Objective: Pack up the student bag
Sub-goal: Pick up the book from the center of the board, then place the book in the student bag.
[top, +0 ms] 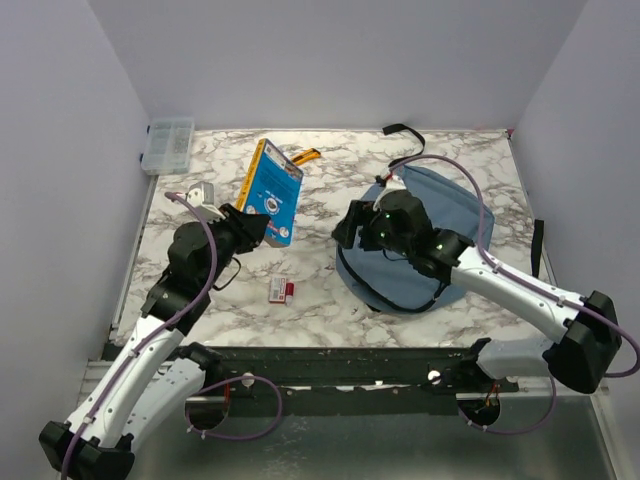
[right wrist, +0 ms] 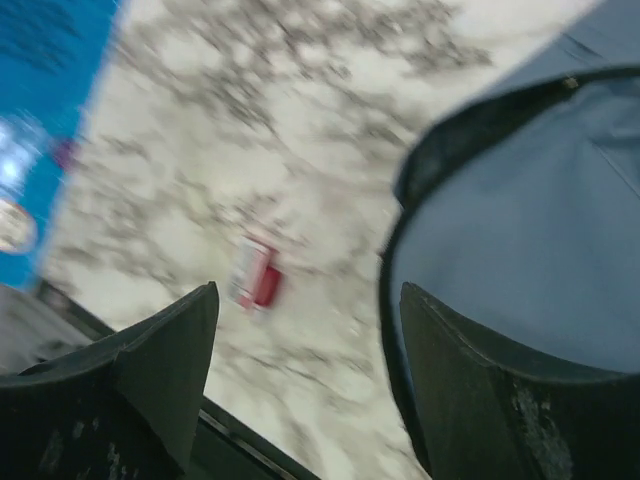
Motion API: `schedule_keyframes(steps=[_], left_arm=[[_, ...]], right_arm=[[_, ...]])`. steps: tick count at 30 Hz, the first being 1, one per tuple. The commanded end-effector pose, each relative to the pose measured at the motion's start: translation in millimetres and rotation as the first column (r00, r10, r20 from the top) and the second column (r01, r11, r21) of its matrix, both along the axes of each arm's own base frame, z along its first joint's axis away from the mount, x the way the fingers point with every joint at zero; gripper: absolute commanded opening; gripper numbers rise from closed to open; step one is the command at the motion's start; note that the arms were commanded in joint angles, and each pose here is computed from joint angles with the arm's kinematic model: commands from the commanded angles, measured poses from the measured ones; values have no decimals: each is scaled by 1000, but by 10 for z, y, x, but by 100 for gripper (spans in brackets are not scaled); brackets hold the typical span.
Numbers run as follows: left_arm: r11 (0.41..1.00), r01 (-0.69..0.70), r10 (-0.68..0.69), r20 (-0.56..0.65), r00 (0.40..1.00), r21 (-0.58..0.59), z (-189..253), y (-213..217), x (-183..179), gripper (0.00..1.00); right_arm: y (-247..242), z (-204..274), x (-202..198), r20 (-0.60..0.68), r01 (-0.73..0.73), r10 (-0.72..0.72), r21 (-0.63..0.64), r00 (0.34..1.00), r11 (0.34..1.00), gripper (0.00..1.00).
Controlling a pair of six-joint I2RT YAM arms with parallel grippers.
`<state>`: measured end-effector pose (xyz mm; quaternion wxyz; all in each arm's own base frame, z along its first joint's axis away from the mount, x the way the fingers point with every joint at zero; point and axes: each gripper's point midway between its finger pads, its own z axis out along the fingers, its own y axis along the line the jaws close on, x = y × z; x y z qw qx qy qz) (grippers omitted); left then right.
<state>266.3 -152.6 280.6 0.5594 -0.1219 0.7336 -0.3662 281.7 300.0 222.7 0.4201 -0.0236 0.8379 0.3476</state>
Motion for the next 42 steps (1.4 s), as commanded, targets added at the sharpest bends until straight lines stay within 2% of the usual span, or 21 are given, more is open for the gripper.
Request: schedule_keyframes(steps=[1, 5, 7, 12, 14, 19, 21, 24, 25, 28, 29, 31, 36, 42], left_arm=[[960, -125, 121, 32, 992, 252, 88, 372, 50, 0], [944, -107, 118, -17, 993, 312, 25, 403, 30, 0], [946, -81, 96, -34, 995, 314, -16, 365, 19, 0], [954, -29, 58, -88, 994, 300, -160, 262, 25, 0], [957, 2, 31, -108, 994, 291, -197, 200, 23, 0], [960, 68, -25, -157, 987, 270, -287, 70, 21, 0], [962, 84, -38, -177, 983, 259, -322, 30, 27, 0], [963, 144, -98, -199, 975, 228, -323, -86, -9, 0], [963, 158, -112, -205, 972, 221, -318, -114, -12, 0], [960, 189, -145, -210, 967, 205, -290, -175, -28, 0], [961, 195, -152, -211, 966, 197, -281, -189, -35, 0], [961, 212, -172, -215, 961, 179, -262, -224, -59, 0], [937, 341, -312, -251, 916, 80, -239, -445, -234, 0], [875, 481, -476, -288, 831, -57, -183, -684, -421, 0]], right_arm=[[-664, -806, -467, -102, -101, 48, -615, 994, 782, 77], [-743, -1026, -654, -122, -149, 86, -794, 989, 589, 77], [-779, -1087, -664, -108, -135, 81, -845, 991, 518, 77], [-909, -1117, -563, -51, -51, 12, -907, 999, 419, 72], [-930, -1116, -554, -38, -36, 3, -910, 999, 414, 66], [-950, -984, -555, -8, -7, -1, -889, 1000, 457, 49], [-942, -915, -550, 8, 6, 2, -876, 1000, 482, 39], [-938, -802, -534, 36, 29, 4, -860, 999, 510, 14], [-934, -767, -530, 43, 35, 3, -855, 999, 518, 13], [-903, -711, -542, 41, 24, 20, -843, 999, 538, 32], [-895, -697, -536, 44, 24, 24, -841, 999, 541, 31], [-889, -645, -505, 67, 45, 19, -835, 998, 548, 1], [-877, -328, -337, 180, 191, -80, -771, 980, 607, 1], [-817, 201, -27, 231, 293, -189, -599, 954, 745, 1]])
